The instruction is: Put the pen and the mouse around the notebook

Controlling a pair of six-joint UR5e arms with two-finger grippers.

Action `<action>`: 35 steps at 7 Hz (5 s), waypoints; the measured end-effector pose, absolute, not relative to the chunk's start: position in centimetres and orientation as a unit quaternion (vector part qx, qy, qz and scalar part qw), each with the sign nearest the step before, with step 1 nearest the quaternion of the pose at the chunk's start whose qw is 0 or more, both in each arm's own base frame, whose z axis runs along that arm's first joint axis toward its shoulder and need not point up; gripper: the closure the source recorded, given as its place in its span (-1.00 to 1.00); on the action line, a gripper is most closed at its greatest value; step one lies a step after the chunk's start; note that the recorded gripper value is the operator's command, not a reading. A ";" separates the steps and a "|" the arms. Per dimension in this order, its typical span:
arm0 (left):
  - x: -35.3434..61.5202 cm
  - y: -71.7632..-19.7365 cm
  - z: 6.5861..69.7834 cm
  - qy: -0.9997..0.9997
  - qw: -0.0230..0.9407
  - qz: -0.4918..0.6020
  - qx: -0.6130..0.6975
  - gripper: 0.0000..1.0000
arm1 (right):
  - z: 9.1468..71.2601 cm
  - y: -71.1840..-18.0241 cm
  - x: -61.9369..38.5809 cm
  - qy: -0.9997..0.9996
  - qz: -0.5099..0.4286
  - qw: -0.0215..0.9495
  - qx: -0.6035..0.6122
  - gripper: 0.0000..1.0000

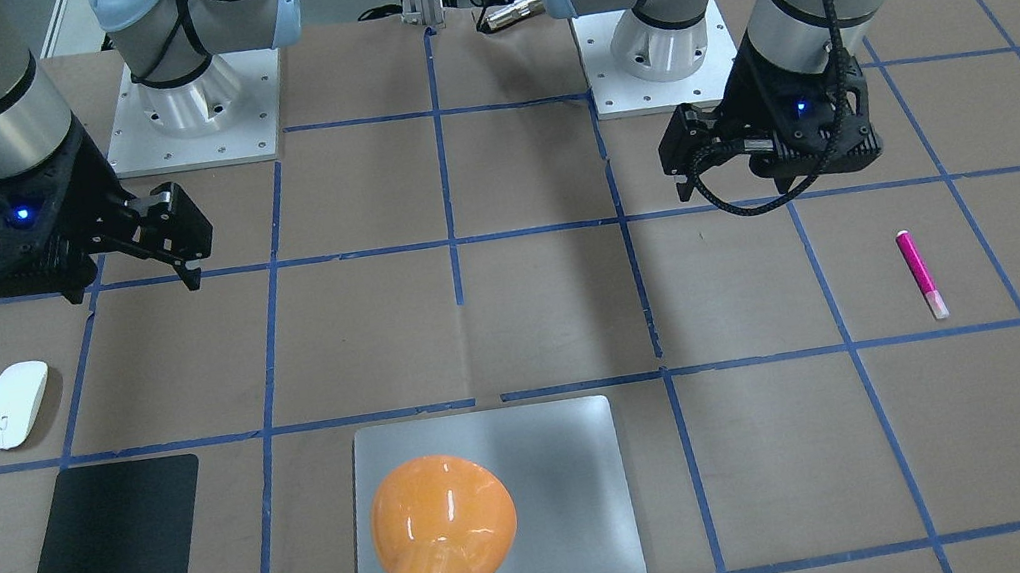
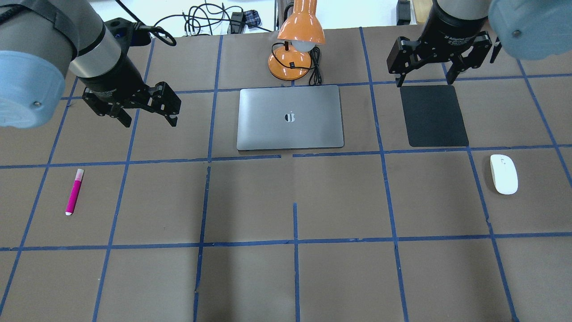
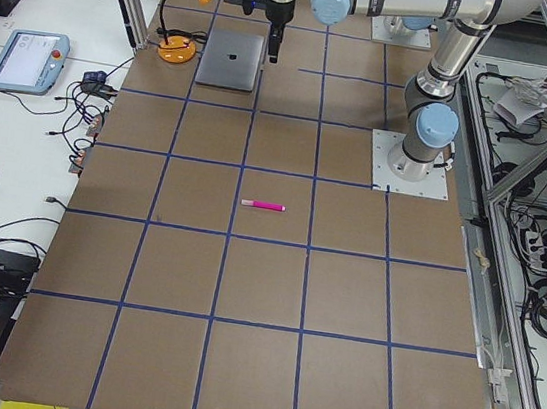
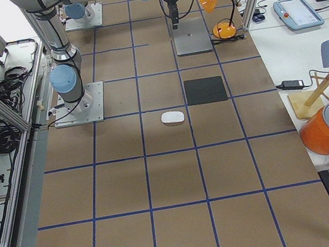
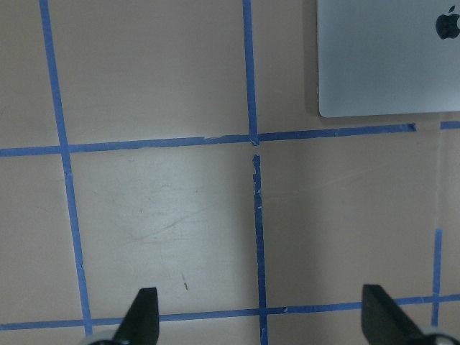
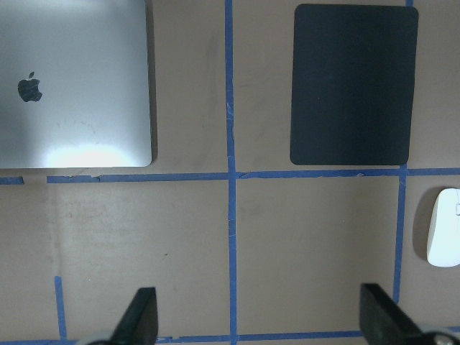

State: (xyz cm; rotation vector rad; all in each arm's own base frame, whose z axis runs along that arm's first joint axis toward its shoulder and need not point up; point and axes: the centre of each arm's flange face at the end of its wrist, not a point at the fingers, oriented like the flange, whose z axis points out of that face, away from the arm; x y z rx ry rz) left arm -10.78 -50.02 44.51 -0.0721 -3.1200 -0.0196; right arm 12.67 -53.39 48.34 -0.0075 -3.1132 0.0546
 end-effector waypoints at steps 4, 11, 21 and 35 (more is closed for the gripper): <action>-10.6 -49.8 45.0 -1.000 0.009 -0.002 -0.021 -1.00 | 47.2 -53.6 11.5 -1.000 0.004 0.021 -0.014 -1.00; -2.4 -50.8 43.2 -0.999 0.013 -0.018 0.049 -1.00 | 26.4 -51.3 -12.7 -0.998 0.006 0.063 -0.019 -1.00; 22.3 -48.6 24.7 -1.000 -0.026 -0.016 -0.003 -1.00 | 18.2 -49.2 -17.0 -0.999 -0.022 0.031 0.011 1.00; 23.8 -49.3 17.3 -0.999 0.016 -0.047 -0.014 1.00 | 27.1 -68.0 0.3 -0.999 0.007 0.011 0.032 -1.00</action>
